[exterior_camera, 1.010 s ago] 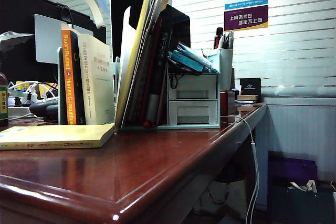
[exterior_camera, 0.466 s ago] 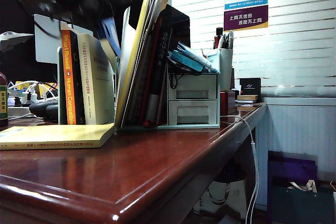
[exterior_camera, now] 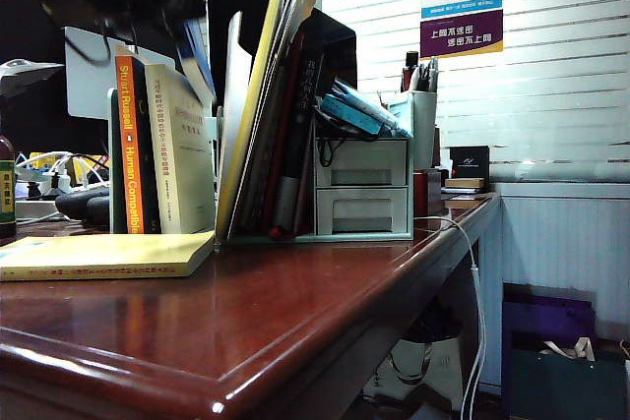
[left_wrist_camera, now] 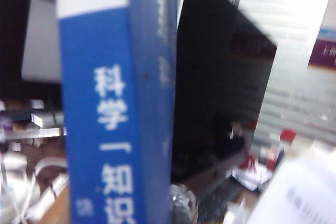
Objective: Pick up the blue book and put it on the bookshelf.
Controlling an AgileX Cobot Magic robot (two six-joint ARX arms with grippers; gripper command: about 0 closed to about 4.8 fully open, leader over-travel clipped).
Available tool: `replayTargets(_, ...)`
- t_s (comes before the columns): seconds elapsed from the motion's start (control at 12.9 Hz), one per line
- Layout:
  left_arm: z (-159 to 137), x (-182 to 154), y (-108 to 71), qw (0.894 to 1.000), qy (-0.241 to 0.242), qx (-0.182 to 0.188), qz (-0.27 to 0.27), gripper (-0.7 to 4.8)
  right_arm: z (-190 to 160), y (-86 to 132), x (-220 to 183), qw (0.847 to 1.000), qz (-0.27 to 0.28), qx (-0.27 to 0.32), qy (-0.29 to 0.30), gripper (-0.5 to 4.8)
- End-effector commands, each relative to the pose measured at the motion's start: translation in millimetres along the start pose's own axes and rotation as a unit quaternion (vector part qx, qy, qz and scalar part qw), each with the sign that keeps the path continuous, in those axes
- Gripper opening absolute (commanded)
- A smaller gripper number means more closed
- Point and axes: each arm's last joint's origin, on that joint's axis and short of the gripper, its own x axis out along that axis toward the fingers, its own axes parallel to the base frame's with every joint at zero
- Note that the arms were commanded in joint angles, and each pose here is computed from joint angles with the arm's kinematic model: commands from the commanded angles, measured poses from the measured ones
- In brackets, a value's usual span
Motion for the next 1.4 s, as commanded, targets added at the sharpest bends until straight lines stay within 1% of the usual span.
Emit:
replayTargets(0.08,14,2,-1.3,1.0,-0.024,-0.008,-0.005,-0.06,5,1,-2,1.0,0.002,-0.007,-0.013,-0.01)
replayTargets(0.23,8,2,-2.3,1.0,0.005,-0.015,-0.018,-0.06,5,2,-3,1.0,0.003,-0.007,-0.014,-0.01)
replayTargets(0.47,-3,4,0.8,0.999,0.04,0.002,-0.013,-0.06,9,5,-7,1.0,0.005,-0.011,-0.021,-0.01)
replayTargets(0.62,-15,5,2.8,0.998,0.056,-0.009,-0.009,0.0,11,6,-9,1.0,0.005,-0.013,-0.024,-0.01)
replayTargets(0.7,-20,6,3.1,0.998,0.066,-0.014,-0.013,0.53,11,6,-9,1.0,0.005,-0.012,-0.024,-0.01)
replayTargets(0.78,-25,5,3.0,0.996,0.083,-0.007,-0.015,1.47,11,6,-9,1.0,0.005,-0.012,-0.024,-0.01)
replayTargets(0.85,-27,5,2.9,0.996,0.09,-0.004,-0.016,1.48,11,6,-9,1.0,0.005,-0.012,-0.024,-0.01)
replayTargets(1.17,-27,5,3.0,0.996,0.093,-0.003,-0.016,1.48,11,6,-9,1.0,0.005,-0.013,-0.024,-0.01)
replayTargets(1.24,-24,5,2.7,0.996,0.082,-0.005,-0.017,1.48,11,6,-9,1.0,0.005,-0.013,-0.024,-0.01)
replayTargets(1.4,0,5,3.4,0.999,0.05,-0.004,-0.018,1.93,11,6,-9,1.0,0.005,-0.013,-0.025,-0.01)
